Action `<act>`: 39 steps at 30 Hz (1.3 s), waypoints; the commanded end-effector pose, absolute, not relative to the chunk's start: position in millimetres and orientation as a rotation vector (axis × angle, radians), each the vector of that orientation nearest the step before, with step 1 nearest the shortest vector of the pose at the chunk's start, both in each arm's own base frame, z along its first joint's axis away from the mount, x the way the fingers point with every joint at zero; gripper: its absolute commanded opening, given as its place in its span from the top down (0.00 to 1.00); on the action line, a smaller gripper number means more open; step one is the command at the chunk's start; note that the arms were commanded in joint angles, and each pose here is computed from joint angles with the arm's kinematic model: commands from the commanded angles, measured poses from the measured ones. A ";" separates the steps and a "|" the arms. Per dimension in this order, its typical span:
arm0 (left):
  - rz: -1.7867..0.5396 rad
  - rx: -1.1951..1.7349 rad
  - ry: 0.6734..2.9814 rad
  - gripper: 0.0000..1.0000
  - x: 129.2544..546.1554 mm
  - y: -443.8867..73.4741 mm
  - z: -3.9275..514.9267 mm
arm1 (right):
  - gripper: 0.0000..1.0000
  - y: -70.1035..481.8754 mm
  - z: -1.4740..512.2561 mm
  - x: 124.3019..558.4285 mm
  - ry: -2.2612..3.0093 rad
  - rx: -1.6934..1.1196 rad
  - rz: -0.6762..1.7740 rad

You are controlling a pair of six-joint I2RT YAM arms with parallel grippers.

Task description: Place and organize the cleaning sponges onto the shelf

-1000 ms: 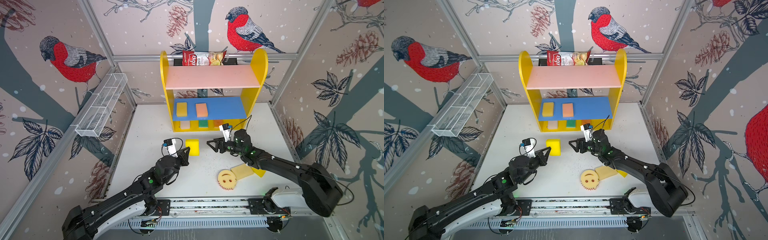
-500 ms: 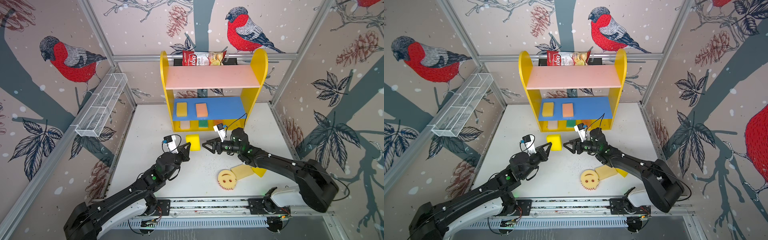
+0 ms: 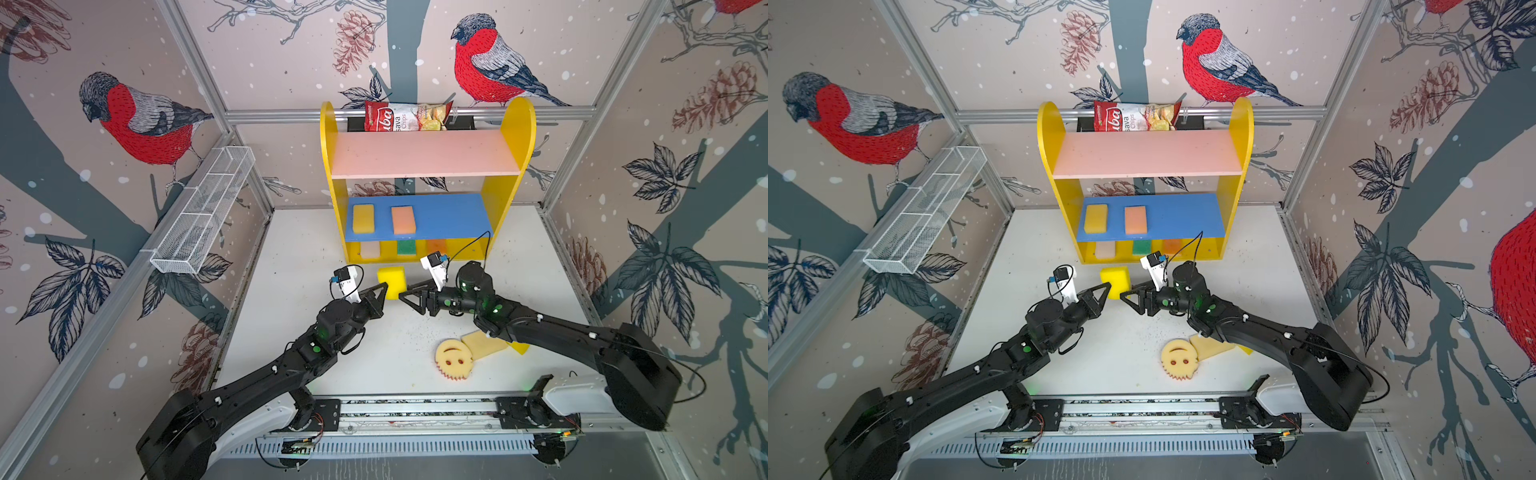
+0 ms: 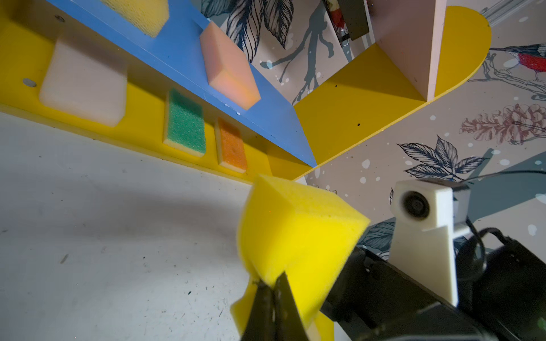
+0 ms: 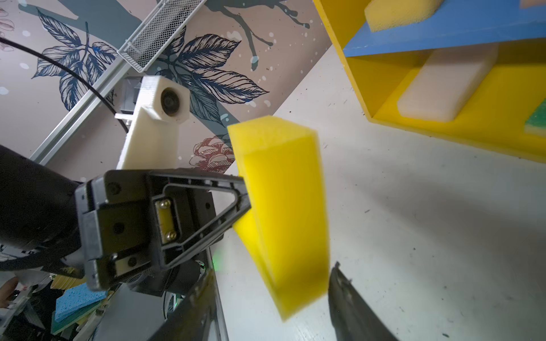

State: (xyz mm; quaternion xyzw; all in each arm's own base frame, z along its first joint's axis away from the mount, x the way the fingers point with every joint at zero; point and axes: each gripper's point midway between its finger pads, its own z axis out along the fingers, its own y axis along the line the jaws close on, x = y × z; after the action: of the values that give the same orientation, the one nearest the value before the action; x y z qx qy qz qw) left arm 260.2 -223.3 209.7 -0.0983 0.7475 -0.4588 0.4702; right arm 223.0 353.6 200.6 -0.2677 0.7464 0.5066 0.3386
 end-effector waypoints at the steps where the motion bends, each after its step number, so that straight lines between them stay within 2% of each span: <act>1: -1.214 -0.241 1.767 1.00 259.2 -229.1 226.2 | 0.44 358.6 202.8 231.5 1.924 -0.686 1.297; 4: -1.231 -0.246 1.765 1.00 258.4 -229.8 226.0 | 0.50 359.2 203.6 233.7 1.916 -0.669 1.303; 5: -1.236 -0.247 1.763 1.00 258.0 -229.7 226.1 | 0.58 358.8 204.1 234.4 1.914 -0.663 1.302; 8: -1.234 -0.251 1.763 1.00 257.9 -228.7 225.2 | 0.94 357.0 207.6 237.8 1.905 -0.649 1.282; 9: -1.232 -0.253 1.768 0.94 257.6 -228.1 223.4 | 1.00 355.1 208.3 241.0 1.906 -0.638 1.262; 10: -1.234 -0.254 1.767 0.84 257.4 -227.6 223.1 | 1.00 352.6 209.4 244.2 1.909 -0.630 1.243; 11: -1.234 -0.251 1.767 0.69 256.4 -227.3 222.9 | 1.00 348.9 210.8 250.2 1.916 -0.614 1.219; 12: -1.234 -0.250 1.764 0.47 255.4 -226.3 223.1 | 1.00 344.0 211.8 257.4 1.928 -0.594 1.194; 13: -1.230 -0.252 1.765 0.30 254.9 -225.0 222.4 | 1.00 339.2 212.6 264.2 1.940 -0.579 1.171; 14: -1.220 -0.258 1.772 0.21 253.9 -222.6 220.0 | 1.00 331.9 214.4 273.6 1.955 -0.553 1.139; 15: -1.210 -0.265 1.774 0.15 253.7 -220.0 219.3 | 1.00 323.7 215.3 283.3 1.972 -0.526 1.104; 17: -1.191 -0.276 1.780 0.10 251.7 -214.5 216.2 | 1.00 308.9 219.1 299.8 1.994 -0.490 1.050; 21: -1.138 -0.284 1.796 0.04 247.9 -202.3 213.5 | 1.00 282.2 218.6 333.0 2.075 -0.432 0.911; 30: -1.005 -0.320 1.822 0.03 242.5 -173.9 201.0 | 1.00 247.1 198.5 385.4 2.221 -0.392 0.562; 39: -0.953 -0.312 1.834 0.03 251.8 -161.1 199.5 | 1.00 234.7 208.9 426.9 2.213 -0.373 0.390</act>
State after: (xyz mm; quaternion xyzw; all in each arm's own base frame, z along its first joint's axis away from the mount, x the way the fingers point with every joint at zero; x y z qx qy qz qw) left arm 248.8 -160.8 195.7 -0.1464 0.7555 -0.4000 0.4977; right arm 416.5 244.7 207.9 -0.1466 0.8780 0.1933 0.4126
